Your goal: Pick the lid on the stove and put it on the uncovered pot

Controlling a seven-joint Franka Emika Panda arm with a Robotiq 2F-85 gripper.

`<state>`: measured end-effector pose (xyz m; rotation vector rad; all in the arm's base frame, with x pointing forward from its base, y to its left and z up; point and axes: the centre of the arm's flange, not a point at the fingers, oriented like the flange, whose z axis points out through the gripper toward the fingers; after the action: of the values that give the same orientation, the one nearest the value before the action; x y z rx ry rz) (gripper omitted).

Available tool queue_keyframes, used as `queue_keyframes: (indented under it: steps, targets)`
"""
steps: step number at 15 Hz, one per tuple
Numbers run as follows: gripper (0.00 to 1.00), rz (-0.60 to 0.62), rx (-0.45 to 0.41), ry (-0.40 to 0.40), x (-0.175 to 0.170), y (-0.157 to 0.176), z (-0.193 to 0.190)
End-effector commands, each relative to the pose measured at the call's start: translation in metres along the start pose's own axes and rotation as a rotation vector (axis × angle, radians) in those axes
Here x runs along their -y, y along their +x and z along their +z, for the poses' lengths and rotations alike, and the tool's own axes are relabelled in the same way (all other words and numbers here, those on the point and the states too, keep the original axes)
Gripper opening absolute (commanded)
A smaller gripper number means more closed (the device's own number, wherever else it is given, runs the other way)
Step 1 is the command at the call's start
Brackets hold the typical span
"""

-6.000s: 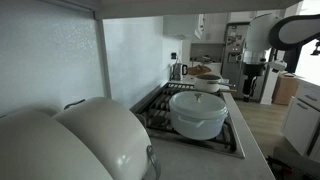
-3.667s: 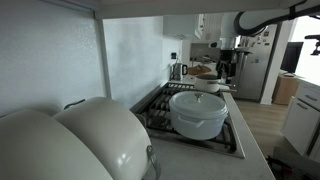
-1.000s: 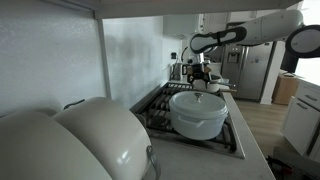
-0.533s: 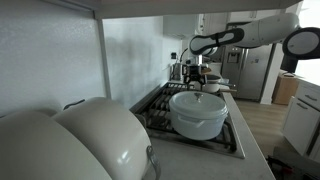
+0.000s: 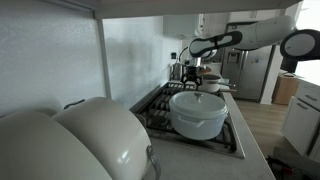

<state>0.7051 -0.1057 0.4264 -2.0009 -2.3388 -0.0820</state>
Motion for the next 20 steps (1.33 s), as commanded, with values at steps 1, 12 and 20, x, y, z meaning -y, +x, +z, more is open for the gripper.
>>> queue_keyframes:
  steps: [1, 12, 20]
  targets:
    - [1.00, -0.035, 0.006, -0.034, 0.002, -0.006, 0.005]
    - [1.00, -0.052, 0.010, -0.022, 0.007, -0.005, 0.017]
    - [0.27, -0.041, 0.008, -0.013, 0.005, -0.004, 0.019]
